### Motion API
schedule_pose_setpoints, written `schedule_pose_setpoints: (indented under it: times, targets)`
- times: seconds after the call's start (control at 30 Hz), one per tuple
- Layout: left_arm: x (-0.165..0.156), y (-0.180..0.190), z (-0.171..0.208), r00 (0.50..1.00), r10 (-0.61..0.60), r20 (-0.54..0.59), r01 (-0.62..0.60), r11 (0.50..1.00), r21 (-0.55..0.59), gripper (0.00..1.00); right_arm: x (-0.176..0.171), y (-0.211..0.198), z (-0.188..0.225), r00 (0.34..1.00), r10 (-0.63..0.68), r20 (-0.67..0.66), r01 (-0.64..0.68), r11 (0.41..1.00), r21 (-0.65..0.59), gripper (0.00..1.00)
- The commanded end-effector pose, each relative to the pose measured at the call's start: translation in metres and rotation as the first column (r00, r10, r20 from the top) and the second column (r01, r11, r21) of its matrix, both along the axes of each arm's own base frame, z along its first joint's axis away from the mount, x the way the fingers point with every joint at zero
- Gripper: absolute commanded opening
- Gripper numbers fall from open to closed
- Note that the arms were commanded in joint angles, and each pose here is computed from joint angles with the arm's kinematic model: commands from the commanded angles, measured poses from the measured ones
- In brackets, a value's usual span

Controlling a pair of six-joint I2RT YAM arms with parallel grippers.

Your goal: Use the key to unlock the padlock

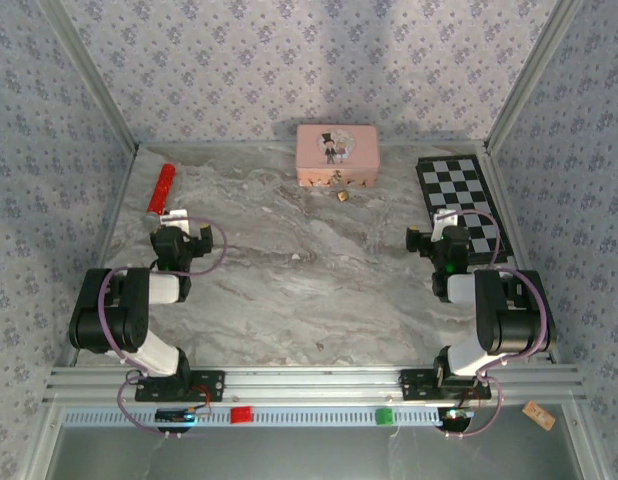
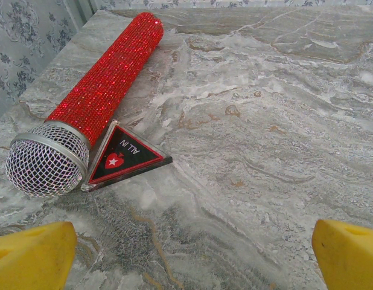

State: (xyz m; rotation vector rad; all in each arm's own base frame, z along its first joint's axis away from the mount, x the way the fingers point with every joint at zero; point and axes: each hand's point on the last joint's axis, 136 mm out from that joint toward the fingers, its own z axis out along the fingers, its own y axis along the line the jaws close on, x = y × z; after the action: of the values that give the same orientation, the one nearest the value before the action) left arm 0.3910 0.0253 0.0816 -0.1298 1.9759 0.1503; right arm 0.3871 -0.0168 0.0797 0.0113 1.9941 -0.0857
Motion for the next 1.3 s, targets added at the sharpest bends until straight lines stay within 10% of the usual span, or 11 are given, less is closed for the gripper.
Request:
schedule_pose_setpoints:
  times: [0.0,1.1,1.27]
  targets:
    - [0.004,-0.001,0.008,0.999,-0.003,0.031,0.004,1.0,-0.02,1.0,0.004,-0.002,0.004,1.0,-0.009,0.011,0.009,1.0,0.01,0.99]
    - [-0.044,-0.033,0.076,0.997,-0.053,0.064,0.058,0.994,-0.092,1.0,-0.017,0.048,0.074,0.989,0.139,0.043,-0.14,0.99,0.027,0.99]
    - [-0.084,0.0,0.093,0.969,0.248,-0.002,-0.236,0.917,-0.323,1.0,-0.04,0.078,0.115,0.984,0.167,0.058,-0.176,0.95,0.256,0.99]
